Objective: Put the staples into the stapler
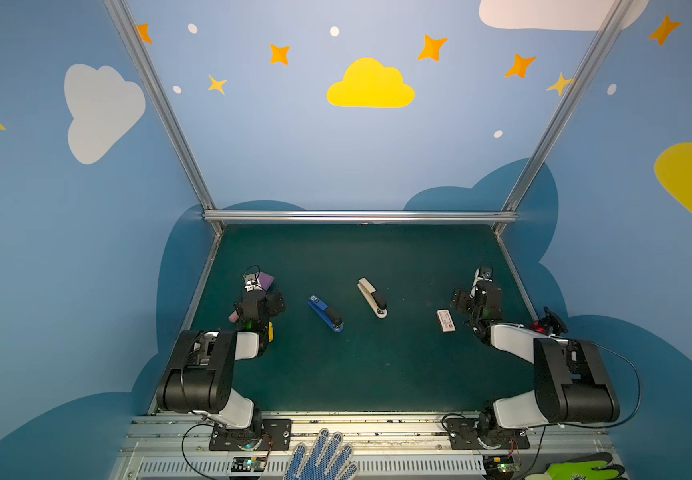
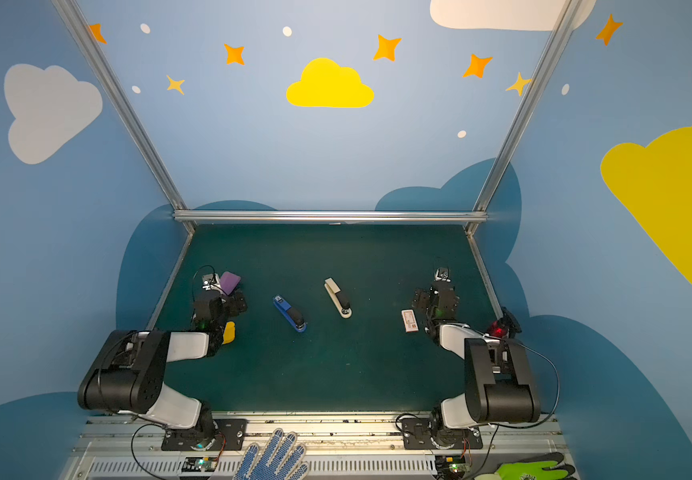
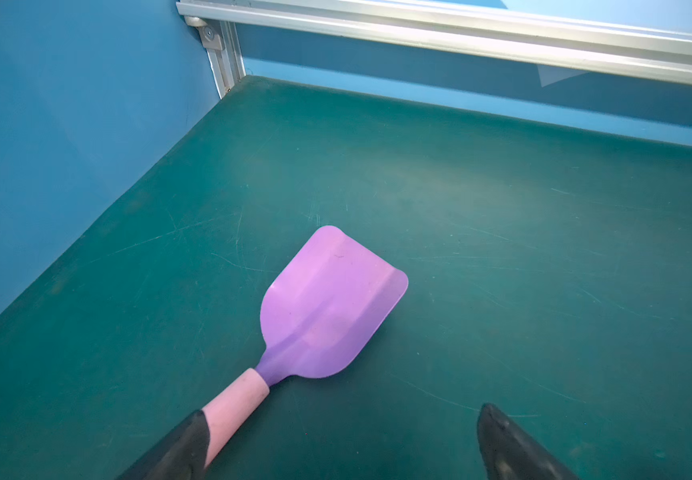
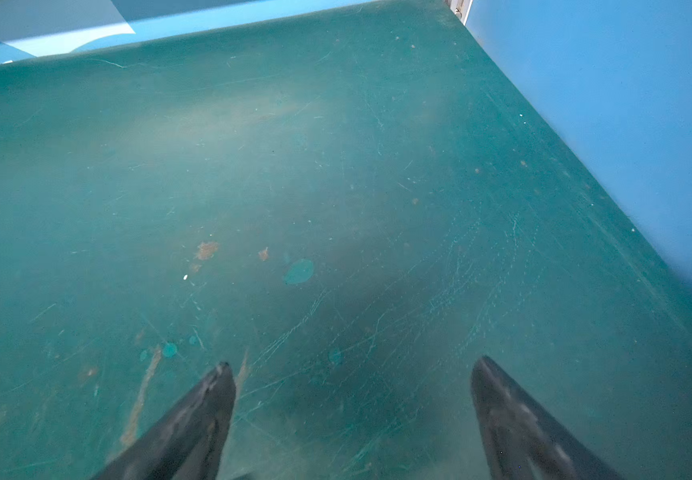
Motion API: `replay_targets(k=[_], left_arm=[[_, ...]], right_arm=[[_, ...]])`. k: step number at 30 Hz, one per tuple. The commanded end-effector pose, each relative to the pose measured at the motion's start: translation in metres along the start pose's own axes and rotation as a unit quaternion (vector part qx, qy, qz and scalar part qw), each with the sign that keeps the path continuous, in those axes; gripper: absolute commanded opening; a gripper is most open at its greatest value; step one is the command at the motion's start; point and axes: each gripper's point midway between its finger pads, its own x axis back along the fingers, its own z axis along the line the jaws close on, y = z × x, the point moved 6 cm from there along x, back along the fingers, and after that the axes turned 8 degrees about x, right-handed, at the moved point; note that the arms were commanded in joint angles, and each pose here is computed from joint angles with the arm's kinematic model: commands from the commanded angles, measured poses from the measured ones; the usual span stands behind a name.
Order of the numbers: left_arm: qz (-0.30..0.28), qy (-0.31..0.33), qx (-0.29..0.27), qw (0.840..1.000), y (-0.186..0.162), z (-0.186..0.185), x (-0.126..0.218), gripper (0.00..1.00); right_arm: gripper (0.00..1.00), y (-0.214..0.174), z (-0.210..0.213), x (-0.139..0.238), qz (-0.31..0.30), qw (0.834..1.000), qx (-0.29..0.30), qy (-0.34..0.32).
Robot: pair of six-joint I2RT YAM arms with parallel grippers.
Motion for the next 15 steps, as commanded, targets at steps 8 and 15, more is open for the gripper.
replay_targets(k=[8,15], left_arm=[[-0.012,-0.003,0.004,1.0,0.0106,-0.0017,0.0004,0.99],[-0.012,-0.003,0.005,1.0,0.01,-0.0018,0.0005,1.0]], right_arm=[[0.89,0.0043,-0.0008,0.0032,-0.006,1.0,-0.006,0.001],[0.89,0.004,-0.0014,0.0031,-0.006,1.0,-0.007,0.001]])
